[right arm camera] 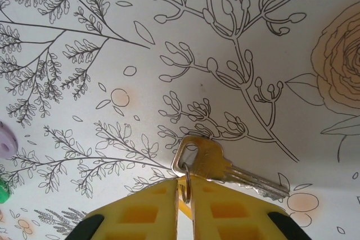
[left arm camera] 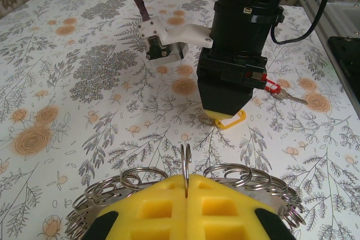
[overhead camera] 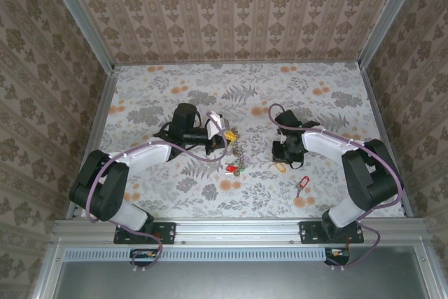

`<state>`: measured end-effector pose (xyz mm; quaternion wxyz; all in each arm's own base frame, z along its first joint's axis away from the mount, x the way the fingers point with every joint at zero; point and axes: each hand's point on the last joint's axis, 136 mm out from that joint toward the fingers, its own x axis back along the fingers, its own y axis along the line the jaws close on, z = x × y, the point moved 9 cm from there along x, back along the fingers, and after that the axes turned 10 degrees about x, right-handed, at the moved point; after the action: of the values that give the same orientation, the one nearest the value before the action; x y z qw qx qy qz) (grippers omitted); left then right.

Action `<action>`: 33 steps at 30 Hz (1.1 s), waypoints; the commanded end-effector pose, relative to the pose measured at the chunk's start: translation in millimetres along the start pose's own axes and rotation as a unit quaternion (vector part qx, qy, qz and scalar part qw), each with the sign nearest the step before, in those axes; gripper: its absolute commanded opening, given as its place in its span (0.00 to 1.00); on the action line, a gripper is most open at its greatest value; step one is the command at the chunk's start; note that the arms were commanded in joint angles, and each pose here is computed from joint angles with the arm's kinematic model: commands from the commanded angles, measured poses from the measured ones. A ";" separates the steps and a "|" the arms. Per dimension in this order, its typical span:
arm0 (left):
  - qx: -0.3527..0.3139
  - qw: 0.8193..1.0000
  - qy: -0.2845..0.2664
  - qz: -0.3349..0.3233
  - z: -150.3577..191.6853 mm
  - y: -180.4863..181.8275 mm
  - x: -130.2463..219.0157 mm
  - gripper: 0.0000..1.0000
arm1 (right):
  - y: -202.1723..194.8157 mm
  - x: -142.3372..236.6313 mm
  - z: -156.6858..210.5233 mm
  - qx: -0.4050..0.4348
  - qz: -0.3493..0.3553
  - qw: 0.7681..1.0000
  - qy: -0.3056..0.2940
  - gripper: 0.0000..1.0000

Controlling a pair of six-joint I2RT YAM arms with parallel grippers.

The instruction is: Put the keys on the keyring

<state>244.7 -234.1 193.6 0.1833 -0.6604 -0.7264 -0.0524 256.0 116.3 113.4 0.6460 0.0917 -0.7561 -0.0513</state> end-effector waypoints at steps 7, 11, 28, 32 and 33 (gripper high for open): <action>-0.030 0.999 -0.019 0.014 -14.7 -2.2 2.5 0.00 | 3.3 -0.5 -8.1 0.003 0.008 1.000 -0.007 0.16; -0.030 0.999 -0.019 0.014 -14.7 -2.2 2.5 0.00 | 3.1 0.0 -7.0 0.004 0.008 1.000 -0.009 0.16; -0.031 0.999 -0.021 0.014 -16.1 -1.6 2.6 0.00 | 2.3 -4.5 -6.7 0.007 0.016 1.000 0.002 0.16; -0.031 0.999 -0.020 0.015 -16.1 -1.6 2.0 0.00 | 2.7 -6.0 -6.3 0.007 0.015 1.000 0.003 0.13; -0.031 0.999 -0.020 0.015 -15.9 -1.6 2.0 0.00 | 3.0 -5.5 -6.4 0.008 0.014 1.000 0.002 0.12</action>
<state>244.7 -234.1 193.6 0.1824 -0.6607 -0.7262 -0.0533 258.8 118.2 107.6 0.6506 0.0885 -0.7529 -0.0460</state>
